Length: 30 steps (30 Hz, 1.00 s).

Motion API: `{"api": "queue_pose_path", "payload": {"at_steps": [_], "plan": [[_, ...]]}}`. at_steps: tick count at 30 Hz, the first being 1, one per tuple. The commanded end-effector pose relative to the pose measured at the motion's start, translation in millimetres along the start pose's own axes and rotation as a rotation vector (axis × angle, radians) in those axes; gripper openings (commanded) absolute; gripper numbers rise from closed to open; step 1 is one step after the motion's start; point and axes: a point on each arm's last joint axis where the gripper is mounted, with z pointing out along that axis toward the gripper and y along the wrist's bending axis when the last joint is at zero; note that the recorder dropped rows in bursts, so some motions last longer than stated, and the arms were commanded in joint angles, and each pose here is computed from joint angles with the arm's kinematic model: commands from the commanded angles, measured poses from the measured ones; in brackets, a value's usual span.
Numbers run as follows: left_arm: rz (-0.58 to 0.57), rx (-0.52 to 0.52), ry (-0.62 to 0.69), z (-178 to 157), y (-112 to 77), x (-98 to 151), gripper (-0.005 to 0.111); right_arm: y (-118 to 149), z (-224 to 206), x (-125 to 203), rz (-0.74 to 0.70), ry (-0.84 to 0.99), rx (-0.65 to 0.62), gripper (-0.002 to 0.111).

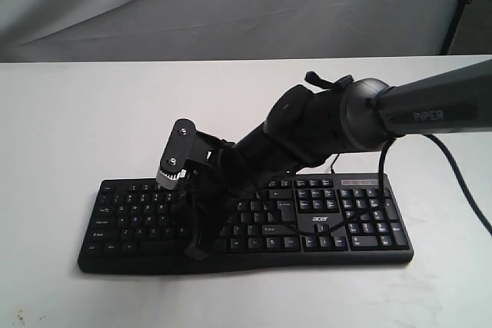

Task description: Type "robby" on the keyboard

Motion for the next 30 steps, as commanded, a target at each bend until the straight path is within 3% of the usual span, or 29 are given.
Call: {"api": "queue_pose_path", "payload": {"at_steps": [1, 30], "plan": [[0.003, 0.005, -0.005, 0, -0.3, 1, 0.000, 3, 0, -5, 0.002, -0.046, -0.022, 0.000], [0.003, 0.005, -0.005, 0, -0.3, 1, 0.000, 1, 14, 8, 0.010, -0.003, -0.033, 0.000]]}}
